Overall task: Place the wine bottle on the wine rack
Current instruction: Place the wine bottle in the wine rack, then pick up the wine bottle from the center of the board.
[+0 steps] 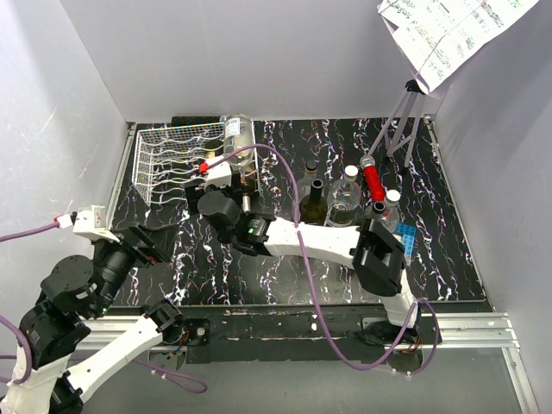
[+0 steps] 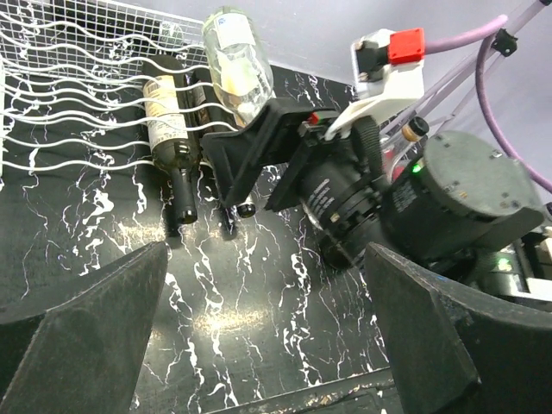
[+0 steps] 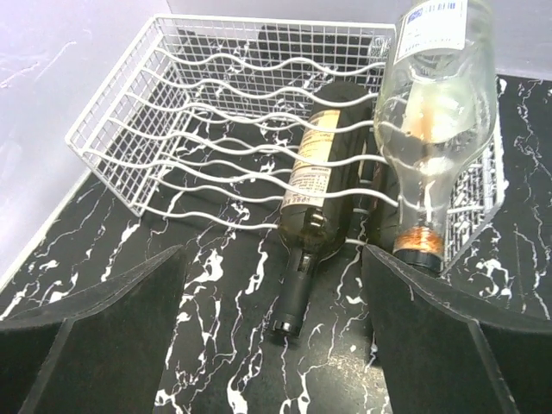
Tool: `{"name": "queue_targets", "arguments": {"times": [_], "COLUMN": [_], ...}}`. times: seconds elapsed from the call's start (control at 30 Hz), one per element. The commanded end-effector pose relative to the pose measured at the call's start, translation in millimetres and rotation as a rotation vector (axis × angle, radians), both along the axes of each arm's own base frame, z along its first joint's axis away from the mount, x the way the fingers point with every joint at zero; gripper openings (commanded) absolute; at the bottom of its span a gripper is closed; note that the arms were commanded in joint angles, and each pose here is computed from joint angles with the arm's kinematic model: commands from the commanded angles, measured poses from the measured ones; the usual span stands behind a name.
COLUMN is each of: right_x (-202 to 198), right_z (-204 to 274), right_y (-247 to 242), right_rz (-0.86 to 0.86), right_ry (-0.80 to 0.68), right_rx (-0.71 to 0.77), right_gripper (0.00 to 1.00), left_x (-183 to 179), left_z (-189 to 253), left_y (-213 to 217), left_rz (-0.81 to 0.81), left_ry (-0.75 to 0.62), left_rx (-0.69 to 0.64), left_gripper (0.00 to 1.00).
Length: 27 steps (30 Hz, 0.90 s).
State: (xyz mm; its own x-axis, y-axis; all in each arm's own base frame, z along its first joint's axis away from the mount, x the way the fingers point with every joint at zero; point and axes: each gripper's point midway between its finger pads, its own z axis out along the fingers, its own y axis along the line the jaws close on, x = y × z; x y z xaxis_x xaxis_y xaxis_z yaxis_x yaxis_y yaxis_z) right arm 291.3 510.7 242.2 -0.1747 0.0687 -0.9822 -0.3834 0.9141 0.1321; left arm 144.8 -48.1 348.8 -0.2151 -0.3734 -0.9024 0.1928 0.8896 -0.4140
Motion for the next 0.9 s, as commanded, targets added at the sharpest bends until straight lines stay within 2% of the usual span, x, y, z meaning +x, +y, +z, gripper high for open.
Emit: {"name": "queue_targets", "arguments": {"times": [0.0,0.23,0.57,0.73,0.87], "right_x": [-8.5,-34.6,-72.6,-72.2,-67.2], "right_z": [48.6,95.5,156.2,143.5,118.7], "right_y": [-24.1,-79.8,-226.1,-288.6,-302.8], "right_rz": [0.019,0.069,0.006,-0.09,-0.101], "right_ry": [-0.001,0.1,0.112,0.197,0.276], "right_rx": [0.028,-0.127,-0.201,-0.306,-0.332], "right_gripper": [0.89,0.82,0.82,0.83,0.83], "left_x": [-7.2,-21.7,-29.6,-27.5,-27.8], "left_z": [8.2,22.1,-6.5,-17.2,-22.5], "left_y": [1.5,-4.8,-49.1,-55.5,-56.6], "left_rz": [-0.032,-0.13,-0.35,-0.362,-0.364], "left_ry": [-0.01,-0.104,-0.008,0.023,0.033], "left_rx": [0.018,-0.018,0.038,0.034,0.027], "left_gripper": [0.98,0.98,0.98,0.98,0.98]}}
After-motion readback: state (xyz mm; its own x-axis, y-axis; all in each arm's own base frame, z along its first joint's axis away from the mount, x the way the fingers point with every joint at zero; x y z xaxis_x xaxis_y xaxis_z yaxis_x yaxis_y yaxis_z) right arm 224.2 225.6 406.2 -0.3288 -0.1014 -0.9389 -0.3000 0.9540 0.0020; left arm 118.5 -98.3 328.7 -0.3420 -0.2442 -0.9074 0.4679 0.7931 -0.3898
